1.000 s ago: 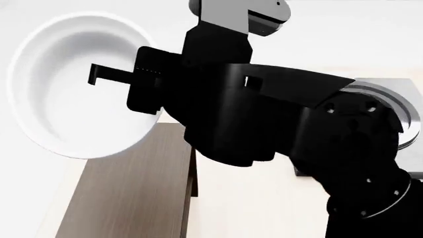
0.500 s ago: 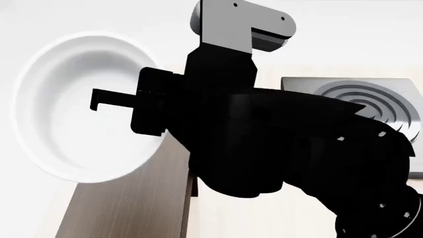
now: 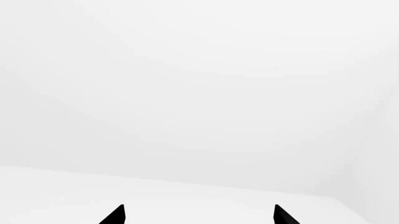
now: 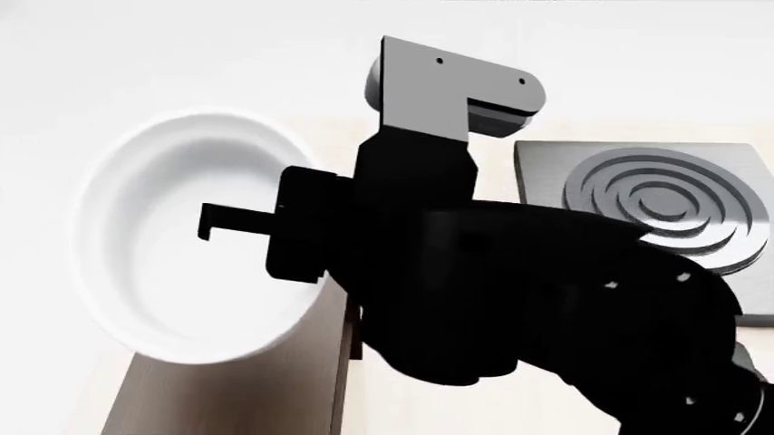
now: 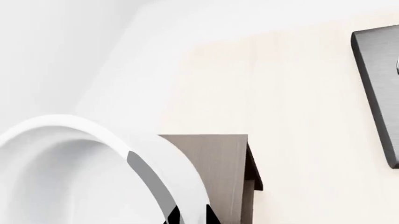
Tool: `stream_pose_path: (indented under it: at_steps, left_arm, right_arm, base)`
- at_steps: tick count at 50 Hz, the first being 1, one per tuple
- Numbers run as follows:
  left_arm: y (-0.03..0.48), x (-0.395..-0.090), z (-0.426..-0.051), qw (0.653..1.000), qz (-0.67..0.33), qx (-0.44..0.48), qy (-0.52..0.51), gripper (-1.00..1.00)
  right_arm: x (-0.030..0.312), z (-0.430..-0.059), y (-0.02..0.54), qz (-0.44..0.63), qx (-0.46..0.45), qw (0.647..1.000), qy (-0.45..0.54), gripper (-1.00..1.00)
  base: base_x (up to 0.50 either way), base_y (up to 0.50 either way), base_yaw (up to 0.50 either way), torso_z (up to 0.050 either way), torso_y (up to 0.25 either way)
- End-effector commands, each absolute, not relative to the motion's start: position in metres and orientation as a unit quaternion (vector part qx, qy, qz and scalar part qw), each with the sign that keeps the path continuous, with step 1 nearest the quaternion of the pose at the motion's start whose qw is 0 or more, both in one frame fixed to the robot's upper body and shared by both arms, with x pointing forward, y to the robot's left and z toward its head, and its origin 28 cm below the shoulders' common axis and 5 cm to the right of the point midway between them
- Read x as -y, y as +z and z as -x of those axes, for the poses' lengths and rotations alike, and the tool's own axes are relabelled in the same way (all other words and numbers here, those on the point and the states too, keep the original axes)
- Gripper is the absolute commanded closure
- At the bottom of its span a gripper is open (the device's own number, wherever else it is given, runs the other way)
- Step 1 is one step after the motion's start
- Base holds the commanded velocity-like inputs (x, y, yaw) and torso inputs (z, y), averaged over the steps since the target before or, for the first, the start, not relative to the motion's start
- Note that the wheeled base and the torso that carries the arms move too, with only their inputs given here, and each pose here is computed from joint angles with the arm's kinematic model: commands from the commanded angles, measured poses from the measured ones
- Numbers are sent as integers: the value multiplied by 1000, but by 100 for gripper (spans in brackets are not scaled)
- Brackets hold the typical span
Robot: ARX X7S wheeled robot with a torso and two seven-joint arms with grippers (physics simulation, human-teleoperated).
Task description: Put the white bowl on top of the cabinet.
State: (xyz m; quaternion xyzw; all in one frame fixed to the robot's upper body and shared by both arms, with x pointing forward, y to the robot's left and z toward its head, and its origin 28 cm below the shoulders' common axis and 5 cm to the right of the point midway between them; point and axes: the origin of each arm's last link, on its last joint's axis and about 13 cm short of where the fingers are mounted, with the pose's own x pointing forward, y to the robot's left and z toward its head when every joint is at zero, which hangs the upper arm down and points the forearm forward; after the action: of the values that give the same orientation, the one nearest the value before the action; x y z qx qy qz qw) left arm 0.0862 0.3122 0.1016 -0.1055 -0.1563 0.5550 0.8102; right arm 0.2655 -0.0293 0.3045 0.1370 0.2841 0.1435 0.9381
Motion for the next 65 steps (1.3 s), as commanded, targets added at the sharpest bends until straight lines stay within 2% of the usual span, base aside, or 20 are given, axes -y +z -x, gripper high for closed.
stream_pose_path:
  at_steps: [1, 53, 54, 65]
  left_arm:
    - [101, -313, -86, 810, 105, 156, 555, -100]
    - [101, -311, -87, 811, 103, 155, 555, -100]
    - [101, -311, -87, 811, 103, 155, 555, -100]
    - [101, -312, -88, 811, 104, 154, 555, -100]
  right_arm:
    - [33, -276, 298, -149, -284, 939, 128, 100]
    - [30, -271, 282, -129, -312, 929, 153, 100]
    - [30, -271, 282, -129, -312, 928, 155, -100]
    - [29, -274, 282, -117, -310, 930, 160, -100]
  base:
    - [0, 0, 0, 0, 0]
    - [0, 0, 0, 0, 1]
    - [0, 0, 0, 0, 0]
    - [0, 0, 0, 0, 0]
